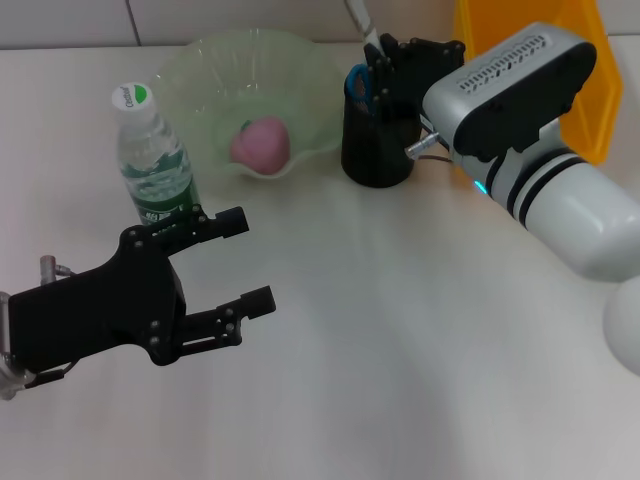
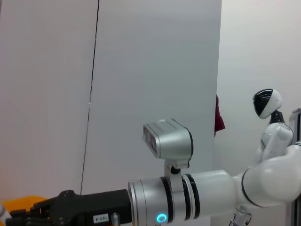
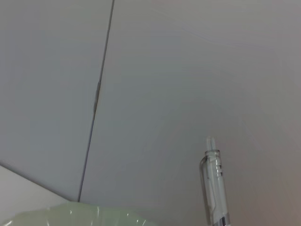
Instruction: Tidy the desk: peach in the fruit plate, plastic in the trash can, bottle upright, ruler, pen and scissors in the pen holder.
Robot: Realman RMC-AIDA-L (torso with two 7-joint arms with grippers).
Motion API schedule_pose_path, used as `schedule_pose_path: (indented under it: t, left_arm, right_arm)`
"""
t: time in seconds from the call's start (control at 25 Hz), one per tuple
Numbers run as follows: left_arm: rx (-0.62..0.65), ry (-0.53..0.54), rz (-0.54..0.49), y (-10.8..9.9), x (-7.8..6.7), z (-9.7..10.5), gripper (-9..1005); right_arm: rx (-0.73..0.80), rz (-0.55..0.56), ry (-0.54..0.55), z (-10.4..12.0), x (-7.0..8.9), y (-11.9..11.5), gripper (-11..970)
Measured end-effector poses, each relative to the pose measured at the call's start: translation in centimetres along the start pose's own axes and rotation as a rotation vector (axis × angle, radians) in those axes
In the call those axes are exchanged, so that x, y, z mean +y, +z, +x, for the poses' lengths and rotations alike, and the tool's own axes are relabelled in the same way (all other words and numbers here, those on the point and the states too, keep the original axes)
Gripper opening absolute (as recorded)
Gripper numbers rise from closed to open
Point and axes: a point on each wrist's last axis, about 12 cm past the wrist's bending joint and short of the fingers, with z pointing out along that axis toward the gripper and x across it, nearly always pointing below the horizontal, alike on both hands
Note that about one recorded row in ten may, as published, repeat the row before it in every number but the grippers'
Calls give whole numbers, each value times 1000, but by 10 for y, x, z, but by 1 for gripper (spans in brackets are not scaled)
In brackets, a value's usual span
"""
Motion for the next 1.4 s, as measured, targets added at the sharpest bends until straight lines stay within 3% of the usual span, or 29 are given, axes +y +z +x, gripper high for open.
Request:
schedule_pose_path:
  t: [0.52, 0.72, 0.8, 0.92, 1.12, 1.24, 1.32, 1.4]
  left_arm:
    - [-1, 3, -6, -1, 0, 0, 809]
    - [0, 6, -9, -2, 0, 0, 809]
    - [0, 6, -10, -3, 0, 0, 809]
    - [-2, 7, -10, -3, 0, -1, 809]
    - [-5, 9, -8, -4, 0, -2, 809]
    - [-3, 10, -9, -5, 0, -2, 809]
    - [-1, 12, -5, -4, 0, -2, 809]
    - [0, 12, -3, -4, 1, -2, 809]
  right_arm:
    - [-36, -8, -44, 12, 6, -5, 137]
    - [-103, 30, 21, 9, 2, -12, 366]
    - [-129, 37, 37, 7, 2, -16, 409]
    - [-243, 56, 197, -9, -5, -49, 474]
    - [-307, 45, 252, -34, -15, -73, 581]
    - [-223, 22, 261, -49, -25, -80, 663]
    - [-46, -30, 251, -63, -37, -78, 724]
    - [10, -52, 245, -67, -41, -77, 784]
